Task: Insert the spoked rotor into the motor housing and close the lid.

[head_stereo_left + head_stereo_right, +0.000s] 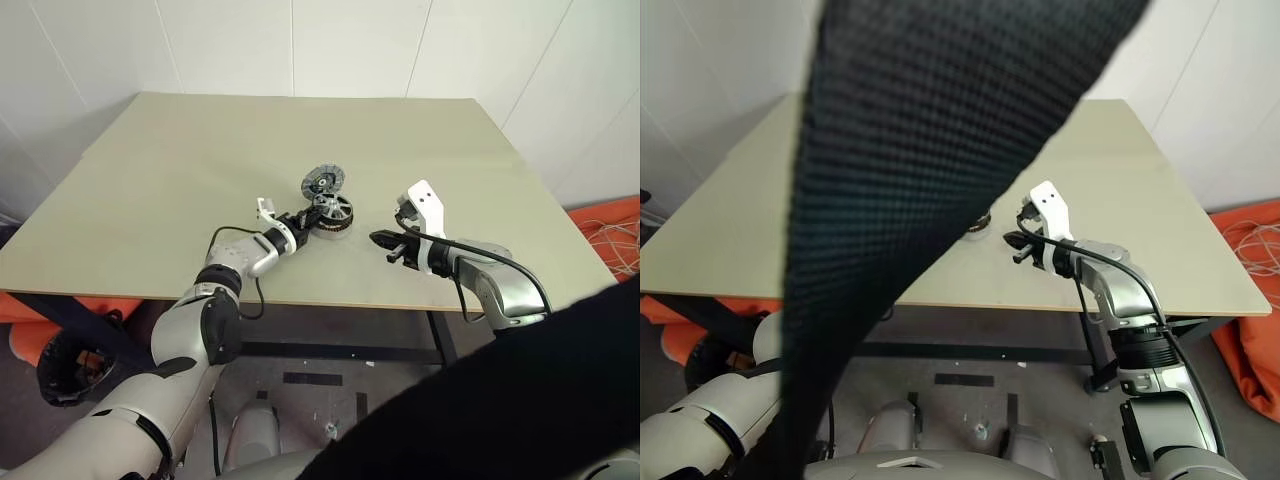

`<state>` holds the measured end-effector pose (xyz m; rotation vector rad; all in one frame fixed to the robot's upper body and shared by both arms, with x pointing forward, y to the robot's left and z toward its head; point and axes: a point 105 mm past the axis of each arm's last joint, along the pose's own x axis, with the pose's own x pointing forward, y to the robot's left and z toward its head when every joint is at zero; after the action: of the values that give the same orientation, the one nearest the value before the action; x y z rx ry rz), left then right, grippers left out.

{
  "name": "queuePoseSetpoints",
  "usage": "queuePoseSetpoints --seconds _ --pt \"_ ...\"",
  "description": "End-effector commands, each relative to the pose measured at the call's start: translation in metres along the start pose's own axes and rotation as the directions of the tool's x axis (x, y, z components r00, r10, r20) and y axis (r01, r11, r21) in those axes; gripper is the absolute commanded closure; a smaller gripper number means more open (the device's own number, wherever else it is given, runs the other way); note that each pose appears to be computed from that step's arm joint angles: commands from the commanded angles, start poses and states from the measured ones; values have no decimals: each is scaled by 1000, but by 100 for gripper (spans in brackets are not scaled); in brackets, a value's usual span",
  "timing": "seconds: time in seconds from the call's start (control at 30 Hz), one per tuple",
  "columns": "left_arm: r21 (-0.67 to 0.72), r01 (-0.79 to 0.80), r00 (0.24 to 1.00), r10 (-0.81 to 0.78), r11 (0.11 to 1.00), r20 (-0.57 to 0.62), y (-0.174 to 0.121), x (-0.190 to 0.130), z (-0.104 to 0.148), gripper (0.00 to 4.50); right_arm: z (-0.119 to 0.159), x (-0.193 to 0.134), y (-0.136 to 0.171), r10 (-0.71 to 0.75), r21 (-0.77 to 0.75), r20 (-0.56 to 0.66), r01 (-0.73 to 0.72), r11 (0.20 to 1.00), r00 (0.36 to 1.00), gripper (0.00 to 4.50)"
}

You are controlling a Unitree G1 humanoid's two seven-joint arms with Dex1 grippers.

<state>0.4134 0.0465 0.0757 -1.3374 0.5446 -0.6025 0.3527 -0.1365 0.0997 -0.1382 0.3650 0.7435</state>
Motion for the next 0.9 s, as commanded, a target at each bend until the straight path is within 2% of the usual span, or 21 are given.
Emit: queuePoseSetpoints --seconds 0.03,0.53,0.57,0.6,0.77,0.9 --pt "26 25 1000 -26 999 18 -12 6 6 411 20 -3 5 10 -46 71 -7 999 997 450" --pt "40 -7 1000 6 999 23 -5 5 4 411 21 -2 2 -6 -49 76 10 999 997 450" --pt "43 -6 1000 5 999 20 -5 5 4 336 21 -2 2 -8 -48 76 12 999 997 450" --pt "46 -8 1000 7 999 19 -4 4 4 316 21 -2 2 -10 -49 77 14 999 997 450" --pt "35 -68 997 68 997 26 5 3 4 155 22 0 2 -12 -49 80 16 999 997 450" --pt "31 -53 999 52 998 15 4 0 5 155 22 1 2 -11 -50 81 15 999 997 450"
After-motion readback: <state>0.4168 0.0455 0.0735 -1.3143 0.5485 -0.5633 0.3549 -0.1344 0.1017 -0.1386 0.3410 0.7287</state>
